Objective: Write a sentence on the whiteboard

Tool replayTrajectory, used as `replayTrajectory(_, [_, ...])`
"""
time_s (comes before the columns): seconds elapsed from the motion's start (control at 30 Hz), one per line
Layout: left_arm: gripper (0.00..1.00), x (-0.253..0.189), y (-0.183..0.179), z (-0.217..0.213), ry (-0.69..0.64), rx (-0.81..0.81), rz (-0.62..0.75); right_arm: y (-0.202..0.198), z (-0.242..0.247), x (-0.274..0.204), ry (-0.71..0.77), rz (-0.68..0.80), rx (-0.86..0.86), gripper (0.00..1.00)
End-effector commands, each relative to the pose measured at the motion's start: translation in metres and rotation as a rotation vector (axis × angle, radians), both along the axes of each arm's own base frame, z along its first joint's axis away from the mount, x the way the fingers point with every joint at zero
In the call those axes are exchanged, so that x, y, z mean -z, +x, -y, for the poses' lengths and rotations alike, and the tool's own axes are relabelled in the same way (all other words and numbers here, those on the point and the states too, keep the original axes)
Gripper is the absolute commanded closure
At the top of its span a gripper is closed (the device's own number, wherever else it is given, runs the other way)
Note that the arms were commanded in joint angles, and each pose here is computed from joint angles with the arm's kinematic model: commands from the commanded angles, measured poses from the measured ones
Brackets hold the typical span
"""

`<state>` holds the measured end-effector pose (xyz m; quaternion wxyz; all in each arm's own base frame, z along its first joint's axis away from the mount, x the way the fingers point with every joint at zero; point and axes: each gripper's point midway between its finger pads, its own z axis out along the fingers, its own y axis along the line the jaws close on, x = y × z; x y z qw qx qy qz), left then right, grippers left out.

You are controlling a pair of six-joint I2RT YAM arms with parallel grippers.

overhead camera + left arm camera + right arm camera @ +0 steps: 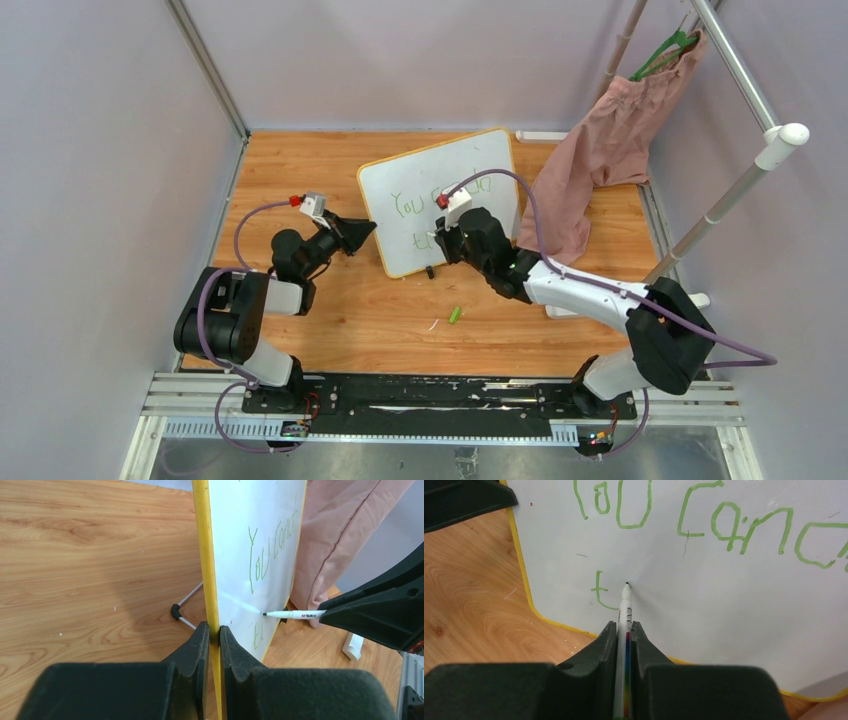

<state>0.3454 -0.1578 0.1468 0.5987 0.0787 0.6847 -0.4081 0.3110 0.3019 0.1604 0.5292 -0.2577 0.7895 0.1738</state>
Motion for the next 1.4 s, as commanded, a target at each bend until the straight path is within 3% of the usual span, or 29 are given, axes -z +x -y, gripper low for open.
replayTrajectory(0.0, [1.00,0.010,-0.002,0.005,0.041,0.017,-0.014,0.017,0.005,-0.013,-0.010,0.035,0.038,1.00])
replayTrajectory(0.87, [1.00,0.010,-0.001,0.005,0.041,0.017,-0.015,0.034,0.008,-0.032,0.008,0.061,0.057,1.00])
replayTrajectory(1.37, [1.00,0.009,-0.001,0.005,0.040,0.018,-0.013,0.013,0.010,-0.043,0.084,0.061,0.011,1.00])
